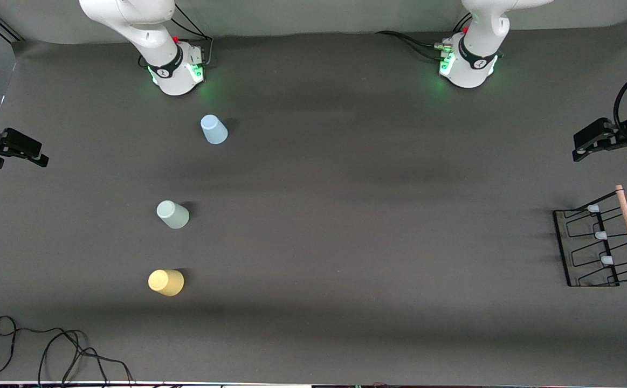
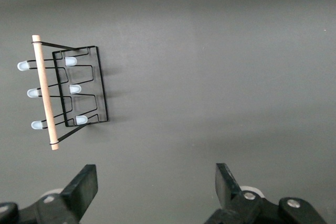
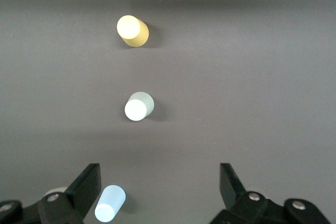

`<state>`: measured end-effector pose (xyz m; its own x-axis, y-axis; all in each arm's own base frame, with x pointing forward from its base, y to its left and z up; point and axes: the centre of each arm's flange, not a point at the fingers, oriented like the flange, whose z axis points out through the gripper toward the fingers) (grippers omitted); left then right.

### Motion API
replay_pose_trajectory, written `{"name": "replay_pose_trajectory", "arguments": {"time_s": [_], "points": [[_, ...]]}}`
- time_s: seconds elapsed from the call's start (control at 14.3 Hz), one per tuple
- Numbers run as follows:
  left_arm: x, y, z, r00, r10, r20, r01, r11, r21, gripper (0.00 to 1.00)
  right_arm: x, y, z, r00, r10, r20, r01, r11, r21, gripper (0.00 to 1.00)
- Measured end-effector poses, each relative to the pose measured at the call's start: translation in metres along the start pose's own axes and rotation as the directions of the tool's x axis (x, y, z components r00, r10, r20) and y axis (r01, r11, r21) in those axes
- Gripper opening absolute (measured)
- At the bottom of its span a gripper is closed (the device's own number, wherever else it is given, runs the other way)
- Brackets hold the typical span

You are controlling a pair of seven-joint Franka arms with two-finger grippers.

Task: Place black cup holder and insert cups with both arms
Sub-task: 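Lower the left gripper over the black wire cup holder's wooden rod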

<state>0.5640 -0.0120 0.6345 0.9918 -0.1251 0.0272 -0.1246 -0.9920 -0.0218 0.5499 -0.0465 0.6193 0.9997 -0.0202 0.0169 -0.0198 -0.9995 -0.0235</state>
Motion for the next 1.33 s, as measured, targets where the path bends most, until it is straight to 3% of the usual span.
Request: {"name": "replay_pose_trajectory", "arguments": {"time_s": [0.63, 1.33], "points": [[0.003, -0.014, 0.008, 1.000, -0.023, 0.003, 0.023, 1.000, -0.001, 1.00, 0.000, 0.000, 0.000, 1.000, 0.000, 0.000, 0.000, 1.000, 0.000, 1.00], [0.032, -0.154, 0.127, 0.986, -0.161, 0.051, 0.162, 0.987, -0.018, 1.00, 0.000, -0.001, 0.001, 1.000, -0.001, 0.001, 0.001, 1.000, 0.000, 1.00]]}}
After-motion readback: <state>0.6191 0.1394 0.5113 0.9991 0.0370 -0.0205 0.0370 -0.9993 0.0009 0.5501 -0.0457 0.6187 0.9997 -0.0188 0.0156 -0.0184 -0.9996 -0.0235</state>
